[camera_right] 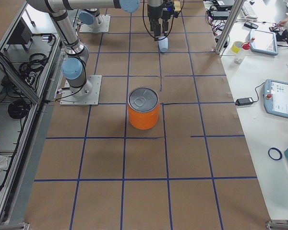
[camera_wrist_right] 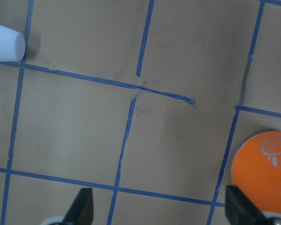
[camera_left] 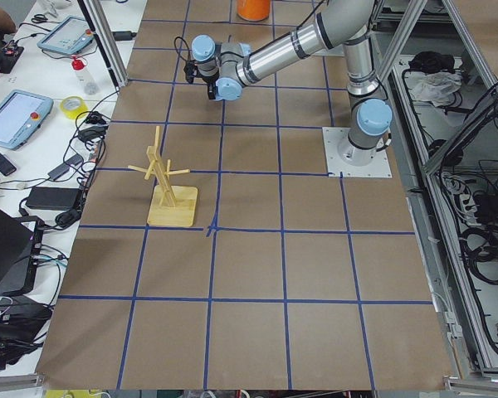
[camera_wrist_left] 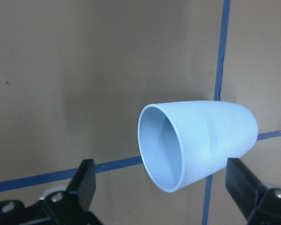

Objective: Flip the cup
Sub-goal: 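Grasp the lying cup's closed end with the left gripper while the right arm withdraws, then lift the cup with the left gripper and rotate it opening-up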

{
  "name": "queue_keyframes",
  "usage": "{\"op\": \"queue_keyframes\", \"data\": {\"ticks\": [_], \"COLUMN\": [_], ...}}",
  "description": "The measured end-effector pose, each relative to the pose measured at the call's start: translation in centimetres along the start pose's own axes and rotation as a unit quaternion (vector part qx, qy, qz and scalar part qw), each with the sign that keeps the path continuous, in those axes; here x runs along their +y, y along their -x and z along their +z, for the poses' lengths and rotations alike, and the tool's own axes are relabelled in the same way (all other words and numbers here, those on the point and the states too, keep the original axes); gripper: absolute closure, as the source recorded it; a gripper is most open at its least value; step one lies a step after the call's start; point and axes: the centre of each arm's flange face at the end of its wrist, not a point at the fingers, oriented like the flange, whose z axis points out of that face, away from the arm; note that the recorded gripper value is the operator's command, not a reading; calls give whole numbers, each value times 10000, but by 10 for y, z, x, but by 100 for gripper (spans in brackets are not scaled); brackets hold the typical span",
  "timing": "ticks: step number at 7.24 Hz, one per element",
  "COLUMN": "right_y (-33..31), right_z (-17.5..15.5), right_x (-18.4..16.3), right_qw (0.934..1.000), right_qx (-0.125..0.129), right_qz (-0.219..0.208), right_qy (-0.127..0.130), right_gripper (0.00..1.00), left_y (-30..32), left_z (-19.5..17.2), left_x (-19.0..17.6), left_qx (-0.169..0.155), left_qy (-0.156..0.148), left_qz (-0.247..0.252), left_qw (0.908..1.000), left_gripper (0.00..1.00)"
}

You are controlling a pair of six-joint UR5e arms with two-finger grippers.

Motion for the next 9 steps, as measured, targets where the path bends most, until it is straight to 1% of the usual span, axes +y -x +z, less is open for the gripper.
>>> {"op": "queue_keyframes", "data": {"ticks": [2, 3, 4, 5, 6, 7, 9], "right_y": [1, 1, 0, 0, 0, 0, 0], "right_z": [-1, -1, -2, -3, -3, -3, -3], "right_x": [0, 0, -1, -3, -4, -4, -4], "right_qw": [9988, 9977, 9971, 9967, 9966, 9966, 9965], "right_qx": [-13, -13, -8, -3, -5, -5, -2], "right_qz": [488, 677, 763, 794, 804, 807, 808], "right_qy": [-9, -19, -75, -146, -181, -190, -192], "right_gripper": [0, 0, 0, 0, 0, 0, 0], "left_y": [-5, -8, -11, -13, -16, -18, -21], "left_z": [10, 15, 18, 21, 24, 27, 30], "left_x": [4, 7, 8, 9, 11, 11, 10], "left_qx": [114, 154, 205, 235, 271, 319, 348], "left_qy": [96, 158, 203, 232, 262, 302, 320], "left_qz": [-6, -44, -98, -167, -224, -256, -372], "left_qw": [9999, 9997, 9995, 9993, 9990, 9987, 9982], "left_gripper": [15, 15, 15, 30, 85, 100, 100]}}
